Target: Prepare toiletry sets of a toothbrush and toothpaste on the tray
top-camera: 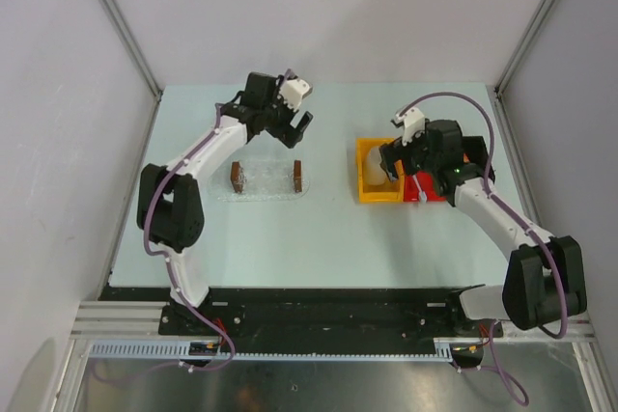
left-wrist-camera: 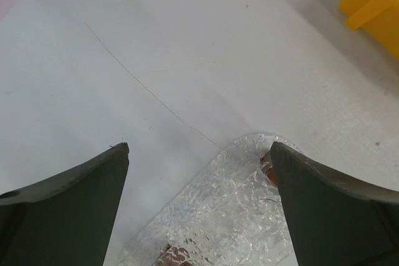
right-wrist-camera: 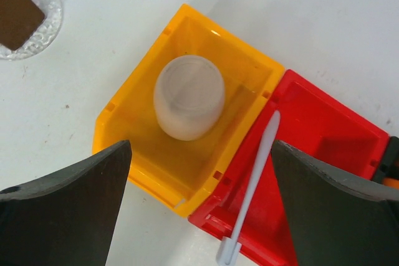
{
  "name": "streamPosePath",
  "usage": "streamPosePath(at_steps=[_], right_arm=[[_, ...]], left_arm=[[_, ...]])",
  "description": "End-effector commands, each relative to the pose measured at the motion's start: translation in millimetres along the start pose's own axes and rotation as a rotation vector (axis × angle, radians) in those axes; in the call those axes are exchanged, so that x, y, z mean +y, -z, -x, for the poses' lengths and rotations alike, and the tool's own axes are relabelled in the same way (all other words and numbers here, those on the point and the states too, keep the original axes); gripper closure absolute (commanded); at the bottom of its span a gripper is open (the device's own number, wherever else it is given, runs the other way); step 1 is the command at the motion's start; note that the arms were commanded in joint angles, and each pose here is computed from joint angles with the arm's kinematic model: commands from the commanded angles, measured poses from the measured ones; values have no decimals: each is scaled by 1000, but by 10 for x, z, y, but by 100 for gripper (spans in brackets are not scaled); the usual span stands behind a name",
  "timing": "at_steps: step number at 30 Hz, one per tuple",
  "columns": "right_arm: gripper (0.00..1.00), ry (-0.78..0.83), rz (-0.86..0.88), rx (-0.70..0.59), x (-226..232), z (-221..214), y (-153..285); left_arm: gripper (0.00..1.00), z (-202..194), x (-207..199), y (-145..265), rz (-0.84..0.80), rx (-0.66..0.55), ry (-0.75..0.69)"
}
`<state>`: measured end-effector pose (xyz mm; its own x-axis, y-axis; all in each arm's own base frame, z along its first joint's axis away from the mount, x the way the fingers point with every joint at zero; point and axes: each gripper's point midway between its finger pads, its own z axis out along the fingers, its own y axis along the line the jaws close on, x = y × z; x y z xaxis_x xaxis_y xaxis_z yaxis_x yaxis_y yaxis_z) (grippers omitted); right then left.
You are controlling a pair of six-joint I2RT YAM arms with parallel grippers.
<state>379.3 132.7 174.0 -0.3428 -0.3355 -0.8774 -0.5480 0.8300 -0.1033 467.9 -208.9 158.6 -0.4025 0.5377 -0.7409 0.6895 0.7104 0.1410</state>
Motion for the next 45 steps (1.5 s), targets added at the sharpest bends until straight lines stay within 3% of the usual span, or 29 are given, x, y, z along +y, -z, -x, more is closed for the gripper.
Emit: streamPosePath(at_steps=[1,13,35,45], right_arm=[[0,27,8,8,45,50,-126],[0,79,17,37,232,45,-423],[2,70,21,72,166,-63,-741],[9,46,20,91,91,-145,-850]], left_arm=[[0,582,12,414,19,-166,22],[0,526,-24,496,19,-168,7],[0,448,-66,502,7,-160,-5],[0,441,-101,519,-9,-166,-21]])
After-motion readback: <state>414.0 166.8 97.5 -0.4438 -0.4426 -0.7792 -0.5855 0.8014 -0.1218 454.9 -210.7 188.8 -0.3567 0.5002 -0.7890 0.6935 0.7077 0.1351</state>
